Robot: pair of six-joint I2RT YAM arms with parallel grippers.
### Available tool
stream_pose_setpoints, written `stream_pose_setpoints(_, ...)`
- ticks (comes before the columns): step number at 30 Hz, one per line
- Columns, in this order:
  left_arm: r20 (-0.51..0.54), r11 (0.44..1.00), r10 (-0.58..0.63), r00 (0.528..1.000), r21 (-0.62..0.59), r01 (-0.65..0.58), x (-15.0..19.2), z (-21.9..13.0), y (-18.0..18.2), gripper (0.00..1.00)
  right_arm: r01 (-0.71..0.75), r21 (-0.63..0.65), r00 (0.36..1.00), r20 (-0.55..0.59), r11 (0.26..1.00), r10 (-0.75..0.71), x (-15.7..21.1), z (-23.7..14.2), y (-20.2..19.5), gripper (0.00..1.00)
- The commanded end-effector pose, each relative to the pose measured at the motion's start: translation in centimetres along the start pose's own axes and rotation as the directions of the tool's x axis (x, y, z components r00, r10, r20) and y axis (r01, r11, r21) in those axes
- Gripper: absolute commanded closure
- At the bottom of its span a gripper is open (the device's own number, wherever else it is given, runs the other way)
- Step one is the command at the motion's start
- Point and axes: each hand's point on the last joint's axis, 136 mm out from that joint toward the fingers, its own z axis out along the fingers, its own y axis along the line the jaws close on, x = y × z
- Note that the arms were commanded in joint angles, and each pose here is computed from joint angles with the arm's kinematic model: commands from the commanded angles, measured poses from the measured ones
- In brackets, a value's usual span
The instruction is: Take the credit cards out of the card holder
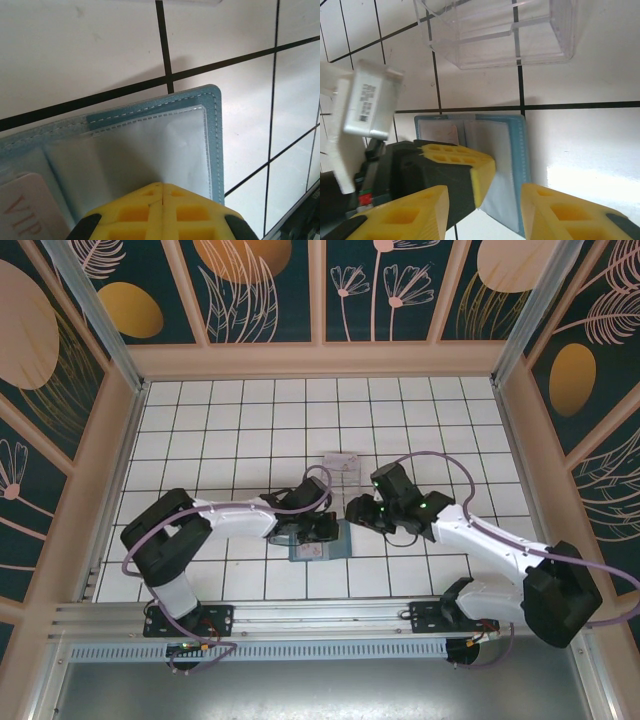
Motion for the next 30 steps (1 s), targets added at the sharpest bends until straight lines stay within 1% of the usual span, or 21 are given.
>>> stream_pose_setpoints(1,-0.037,1.0,0.018,0.999,-0.009,-0.018,0.5,0.6,-0.3,0.94,0.0,0.012,1.0,0.002,1.0,0.0,0.4,-0.3,-0.9,0.57)
stream_pose_setpoints(7,-0.017,0.999,0.038,0.999,-0.029,-0.039,-0.2,0.4,-0.7,0.94,-0.003,-0.005,1.0,0.007,1.0,0.003,0.3,-0.6,-0.7,0.57)
stream_pose_setpoints(12,0.028,0.997,0.062,0.998,-0.049,-0.061,-1.1,-0.9,-1.1,0.95,-0.001,-0.028,1.0,-0.001,1.0,0.001,0.3,-0.7,0.1,0.57)
stream_pose_setpoints(15,0.048,0.996,0.067,0.997,-0.068,-0.063,-1.3,-1.4,-0.6,0.95,0.0,-0.057,1.0,-0.005,0.998,0.0,0.1,-0.7,0.8,0.57)
stream_pose_setpoints(17,0.072,0.996,0.07,0.995,-0.06,-0.065,-1.5,-2.5,-0.7,0.95,-0.001,-0.075,1.0,-0.008,0.997,0.0,0.0,-0.7,1.4,0.57)
stream_pose_setpoints(24,0.116,0.997,0.05,0.992,-0.072,-0.042,-1.7,-4.7,1.3,0.95,0.012,-0.093,0.999,-0.039,0.996,-0.016,0.5,0.4,3.0,0.57)
stream_pose_setpoints(30,0.133,0.996,0.025,0.991,-0.092,-0.013,-1.2,-5.8,3.6,0.95,0.045,-0.092,0.996,-0.076,0.995,-0.052,1.0,2.2,5.0,0.58)
